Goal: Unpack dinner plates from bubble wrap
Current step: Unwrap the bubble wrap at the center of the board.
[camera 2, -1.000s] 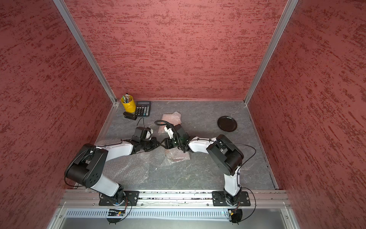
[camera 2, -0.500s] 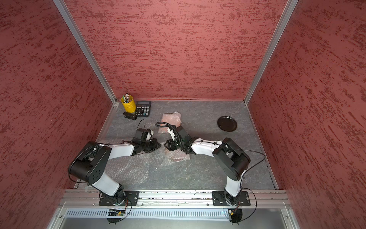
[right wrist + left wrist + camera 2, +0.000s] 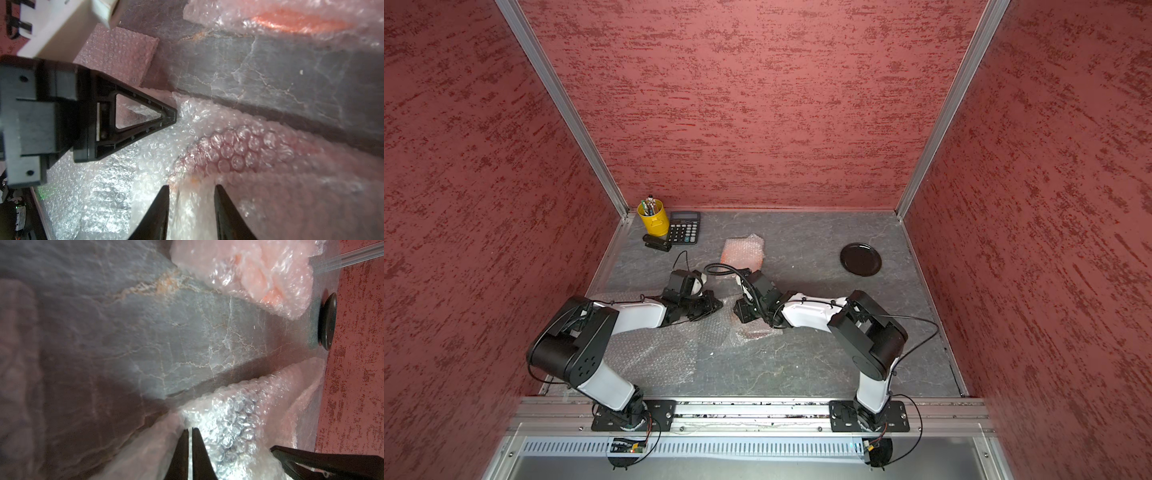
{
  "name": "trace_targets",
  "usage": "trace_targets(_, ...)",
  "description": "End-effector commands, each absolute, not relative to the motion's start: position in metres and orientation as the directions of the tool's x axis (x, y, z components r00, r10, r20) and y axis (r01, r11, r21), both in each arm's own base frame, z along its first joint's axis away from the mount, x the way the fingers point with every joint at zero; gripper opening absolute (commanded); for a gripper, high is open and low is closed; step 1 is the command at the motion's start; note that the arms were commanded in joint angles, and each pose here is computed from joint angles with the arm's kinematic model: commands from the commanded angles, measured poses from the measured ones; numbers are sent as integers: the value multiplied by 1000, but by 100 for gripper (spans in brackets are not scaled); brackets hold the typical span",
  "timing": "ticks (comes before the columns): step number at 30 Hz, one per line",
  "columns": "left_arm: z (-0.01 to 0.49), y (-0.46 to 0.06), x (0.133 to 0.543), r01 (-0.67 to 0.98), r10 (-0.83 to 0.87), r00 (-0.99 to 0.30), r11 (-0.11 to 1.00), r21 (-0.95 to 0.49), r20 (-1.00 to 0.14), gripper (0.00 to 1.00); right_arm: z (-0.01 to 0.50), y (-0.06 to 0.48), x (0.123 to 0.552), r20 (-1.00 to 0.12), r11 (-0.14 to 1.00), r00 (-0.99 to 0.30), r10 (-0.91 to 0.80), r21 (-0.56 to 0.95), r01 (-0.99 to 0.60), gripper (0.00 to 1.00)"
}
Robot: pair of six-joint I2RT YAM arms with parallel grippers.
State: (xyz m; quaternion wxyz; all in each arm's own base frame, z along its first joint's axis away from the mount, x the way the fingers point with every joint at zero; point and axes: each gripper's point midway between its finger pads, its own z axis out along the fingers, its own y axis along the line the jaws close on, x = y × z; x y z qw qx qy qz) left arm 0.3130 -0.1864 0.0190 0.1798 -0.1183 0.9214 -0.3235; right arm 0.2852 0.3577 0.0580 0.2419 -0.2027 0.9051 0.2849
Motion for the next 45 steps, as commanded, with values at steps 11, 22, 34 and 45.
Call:
trace_targets(11, -4, -176, 289, -138, -301, -930, 820, -555, -213, 9, 75, 344, 293, -621, 792, -764, -175, 372, -484, 3)
trace_targets(22, -5, -175, 287, -133, -286, -933, 840, -525, -220, 9, 97, 315, 306, -656, 814, -750, -90, 386, -435, 1)
trace_targets(34, -5, -174, 284, -129, -279, -934, 847, -516, -224, 8, 94, 251, 321, -653, 885, -757, 13, 360, -295, 1)
trace_targets(45, -6, -173, 283, -131, -277, -934, 852, -507, -224, 8, 70, 185, 325, -640, 973, -761, 111, 224, -47, 1)
